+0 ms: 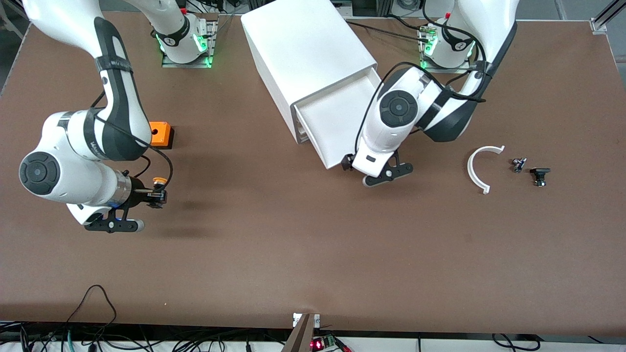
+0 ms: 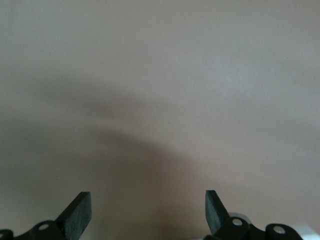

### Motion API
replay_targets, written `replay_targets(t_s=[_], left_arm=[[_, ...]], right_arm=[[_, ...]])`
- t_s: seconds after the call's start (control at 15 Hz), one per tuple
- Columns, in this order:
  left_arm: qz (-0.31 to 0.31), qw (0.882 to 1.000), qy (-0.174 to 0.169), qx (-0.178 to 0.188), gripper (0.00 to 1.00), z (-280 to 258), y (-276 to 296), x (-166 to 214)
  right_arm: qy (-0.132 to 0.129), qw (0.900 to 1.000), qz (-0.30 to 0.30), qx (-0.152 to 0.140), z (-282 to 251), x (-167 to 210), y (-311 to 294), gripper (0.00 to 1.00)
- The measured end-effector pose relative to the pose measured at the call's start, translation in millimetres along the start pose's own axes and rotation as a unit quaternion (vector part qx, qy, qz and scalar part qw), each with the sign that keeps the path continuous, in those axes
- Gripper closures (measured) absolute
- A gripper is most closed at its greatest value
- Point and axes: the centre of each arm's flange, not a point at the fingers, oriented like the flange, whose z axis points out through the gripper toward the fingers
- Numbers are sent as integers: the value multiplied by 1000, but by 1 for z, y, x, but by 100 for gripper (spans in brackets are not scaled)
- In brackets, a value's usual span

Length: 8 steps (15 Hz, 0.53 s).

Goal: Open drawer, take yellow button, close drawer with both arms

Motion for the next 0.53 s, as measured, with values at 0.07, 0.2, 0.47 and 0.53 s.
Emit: replay_targets(t_s=[0.07, 0.2, 0.47, 0.53], left_arm=[[4, 1000, -2, 1, 0, 0, 3, -10], [15, 1000, -5, 5, 0, 0, 7, -31], [36, 999, -14, 14, 0, 4, 19, -83], [36, 999, -17, 15, 0, 5, 23, -96]], right_arm=[[7, 1000, -8, -4, 16, -2, 12, 67], [18, 1000, -13, -10, 44, -7, 28, 67], [34, 999, -23, -18, 86, -18, 47, 67], [37, 999, -25, -20, 94, -20, 51, 67]])
